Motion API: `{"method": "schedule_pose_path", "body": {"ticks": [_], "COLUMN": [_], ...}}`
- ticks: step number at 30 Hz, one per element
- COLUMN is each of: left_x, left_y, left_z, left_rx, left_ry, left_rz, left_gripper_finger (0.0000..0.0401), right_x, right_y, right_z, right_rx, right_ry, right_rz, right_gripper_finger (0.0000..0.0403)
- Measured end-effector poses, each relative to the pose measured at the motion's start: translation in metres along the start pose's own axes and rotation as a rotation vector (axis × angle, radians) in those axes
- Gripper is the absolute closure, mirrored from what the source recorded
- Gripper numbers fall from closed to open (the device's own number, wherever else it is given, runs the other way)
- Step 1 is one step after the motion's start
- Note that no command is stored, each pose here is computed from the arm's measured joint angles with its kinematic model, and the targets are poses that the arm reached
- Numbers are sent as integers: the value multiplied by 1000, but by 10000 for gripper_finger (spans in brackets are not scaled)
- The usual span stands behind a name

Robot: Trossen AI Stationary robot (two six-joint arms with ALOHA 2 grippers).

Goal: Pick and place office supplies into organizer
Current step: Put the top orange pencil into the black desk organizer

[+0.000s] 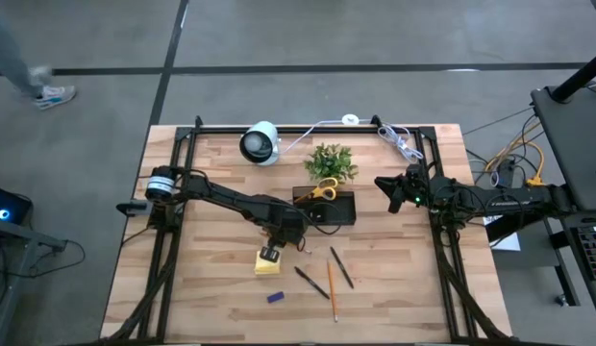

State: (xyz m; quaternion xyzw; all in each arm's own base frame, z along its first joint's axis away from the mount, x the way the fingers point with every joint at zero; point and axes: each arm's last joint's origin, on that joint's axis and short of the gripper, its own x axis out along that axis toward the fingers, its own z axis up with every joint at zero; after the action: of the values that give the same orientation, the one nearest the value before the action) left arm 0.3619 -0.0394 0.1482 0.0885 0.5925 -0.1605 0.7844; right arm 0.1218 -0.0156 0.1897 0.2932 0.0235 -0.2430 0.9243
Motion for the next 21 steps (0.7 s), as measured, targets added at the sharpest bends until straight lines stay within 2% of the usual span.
{"method": "schedule_pose_path", "body": {"ticks": [21], "left_x": [-5], "left_y": [0], "left_z": [0], "left_rx": [29], "left_ry": [-12], "left_rz": [0], "left_gripper_finger": [401], "right_x": [0], "right_y": [0], "right_z": [0], "right_rx": [0], "right_ry": [0], "right_rz": [1], "right_gripper_finger": [351]}}
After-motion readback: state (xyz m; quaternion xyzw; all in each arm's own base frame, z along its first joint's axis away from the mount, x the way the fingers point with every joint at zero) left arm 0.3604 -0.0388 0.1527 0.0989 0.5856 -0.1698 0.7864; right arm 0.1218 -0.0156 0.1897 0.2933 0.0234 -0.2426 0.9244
